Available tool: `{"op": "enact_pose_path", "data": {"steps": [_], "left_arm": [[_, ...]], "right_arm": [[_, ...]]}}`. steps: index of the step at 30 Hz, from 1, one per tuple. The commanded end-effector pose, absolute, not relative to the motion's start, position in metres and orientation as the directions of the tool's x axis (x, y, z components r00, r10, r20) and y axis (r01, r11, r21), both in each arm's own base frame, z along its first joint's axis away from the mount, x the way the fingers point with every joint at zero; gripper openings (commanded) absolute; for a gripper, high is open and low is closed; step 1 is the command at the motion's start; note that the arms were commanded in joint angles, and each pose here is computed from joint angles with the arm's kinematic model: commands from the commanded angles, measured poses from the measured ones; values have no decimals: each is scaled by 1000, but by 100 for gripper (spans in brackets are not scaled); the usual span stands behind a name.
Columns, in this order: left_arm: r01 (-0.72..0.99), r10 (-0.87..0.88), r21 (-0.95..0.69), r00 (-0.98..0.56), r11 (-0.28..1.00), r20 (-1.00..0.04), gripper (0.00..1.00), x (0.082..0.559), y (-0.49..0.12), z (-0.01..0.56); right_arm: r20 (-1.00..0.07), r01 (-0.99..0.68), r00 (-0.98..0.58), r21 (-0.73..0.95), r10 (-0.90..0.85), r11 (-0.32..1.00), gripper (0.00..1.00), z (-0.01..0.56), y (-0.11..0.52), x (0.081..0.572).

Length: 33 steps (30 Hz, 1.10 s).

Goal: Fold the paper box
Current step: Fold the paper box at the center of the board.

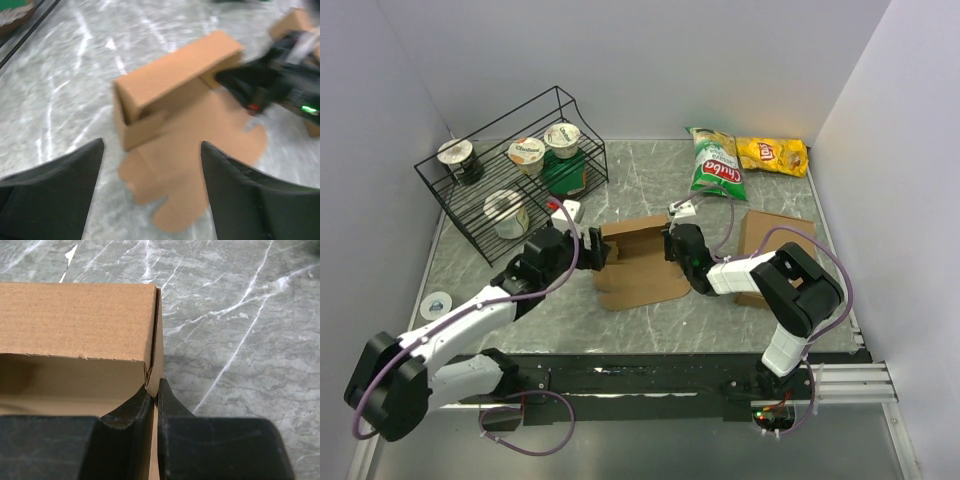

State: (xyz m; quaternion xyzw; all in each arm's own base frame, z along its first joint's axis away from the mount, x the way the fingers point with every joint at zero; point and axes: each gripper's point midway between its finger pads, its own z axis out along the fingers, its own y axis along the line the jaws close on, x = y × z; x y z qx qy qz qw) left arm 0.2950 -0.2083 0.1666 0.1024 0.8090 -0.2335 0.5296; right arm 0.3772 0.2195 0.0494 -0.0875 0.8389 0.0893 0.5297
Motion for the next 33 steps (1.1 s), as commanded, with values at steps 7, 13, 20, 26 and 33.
{"op": "enact_pose_path", "data": {"steps": [7,13,20,26,33], "left_arm": [[490,-123,-299,-358,819,-925,70,314,-216,141],[425,-169,-329,-371,843,-913,71,320,-201,123],[464,-189,-346,-351,816,-917,69,317,-198,129],[478,-199,-352,-341,804,-919,76,313,-183,134],[523,-216,-384,-355,761,-910,65,319,-184,133]], "right_arm": [[-907,-297,-421,101,-35,950,0,60,230,374],[-895,-280,-443,85,-50,956,0,55,226,375],[-876,-254,-480,92,-43,963,0,53,216,374],[-849,-251,-528,116,-35,961,0,51,211,375],[-830,-263,-558,152,-21,953,0,50,205,376]]}}
